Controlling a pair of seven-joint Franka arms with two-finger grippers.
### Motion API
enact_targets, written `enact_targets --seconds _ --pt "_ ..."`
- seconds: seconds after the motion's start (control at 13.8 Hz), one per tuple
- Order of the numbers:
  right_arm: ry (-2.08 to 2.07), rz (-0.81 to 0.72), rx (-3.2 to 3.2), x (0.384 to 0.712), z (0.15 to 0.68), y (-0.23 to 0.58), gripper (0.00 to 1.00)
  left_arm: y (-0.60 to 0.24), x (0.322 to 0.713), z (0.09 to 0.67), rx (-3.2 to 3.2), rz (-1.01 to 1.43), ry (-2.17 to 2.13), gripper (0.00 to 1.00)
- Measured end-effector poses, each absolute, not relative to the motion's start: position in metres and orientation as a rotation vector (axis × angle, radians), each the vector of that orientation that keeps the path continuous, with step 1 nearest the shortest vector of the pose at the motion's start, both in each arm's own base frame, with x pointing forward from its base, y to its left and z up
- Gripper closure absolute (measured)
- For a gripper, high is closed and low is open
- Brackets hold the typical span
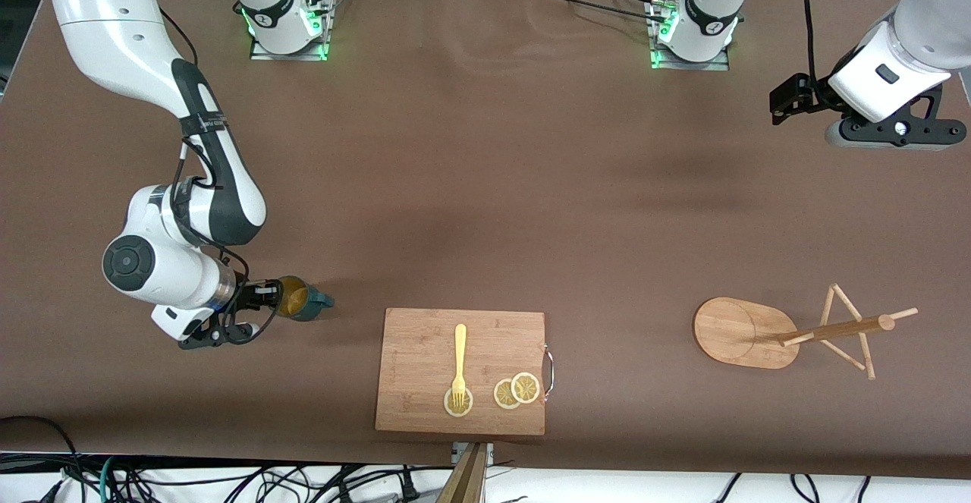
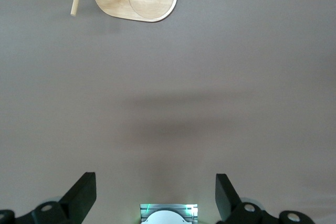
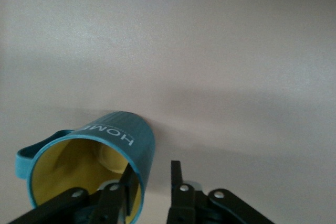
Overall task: Pass cup and hang on rack
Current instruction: 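Reach the right gripper down to the teal mug's rim, then grasp the teal mug rim with the right gripper and lift it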
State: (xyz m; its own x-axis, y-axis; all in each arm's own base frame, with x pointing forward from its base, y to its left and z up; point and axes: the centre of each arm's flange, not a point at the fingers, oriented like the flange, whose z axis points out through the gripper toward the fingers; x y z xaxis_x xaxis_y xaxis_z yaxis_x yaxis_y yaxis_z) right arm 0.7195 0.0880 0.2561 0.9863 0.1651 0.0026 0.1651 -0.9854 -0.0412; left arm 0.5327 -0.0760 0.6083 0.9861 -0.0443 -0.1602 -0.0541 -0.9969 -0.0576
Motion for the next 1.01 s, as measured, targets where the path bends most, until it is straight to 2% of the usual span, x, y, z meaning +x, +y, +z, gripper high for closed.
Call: enact_targets --seconds 0.22,0.36,0.51,0.72,1.01 --pt "-0.25 0.005 -3.086 0.718 0.255 0.098 0.75 -0.076 0.533 0.608 -3.069 0.245 0.076 0.0" --pt "-0.258 0.006 -3.085 0.717 0.255 0.102 0.93 -0.076 0.533 0.608 -3.069 0.245 0.076 0.0" --pt "-0.273 0.008 -3.081 0.716 0.255 0.11 0.96 -0.076 0.533 0.608 -3.069 0.245 0.076 0.0" --pt "-0.331 0.013 -3.062 0.712 0.257 0.139 0.96 -0.076 0.533 0.608 -3.069 0.245 0.076 0.0" --pt "-0.488 0.011 -2.979 0.693 0.288 0.227 0.96 -0.076 0.533 0.608 -3.069 0.245 0.076 0.0"
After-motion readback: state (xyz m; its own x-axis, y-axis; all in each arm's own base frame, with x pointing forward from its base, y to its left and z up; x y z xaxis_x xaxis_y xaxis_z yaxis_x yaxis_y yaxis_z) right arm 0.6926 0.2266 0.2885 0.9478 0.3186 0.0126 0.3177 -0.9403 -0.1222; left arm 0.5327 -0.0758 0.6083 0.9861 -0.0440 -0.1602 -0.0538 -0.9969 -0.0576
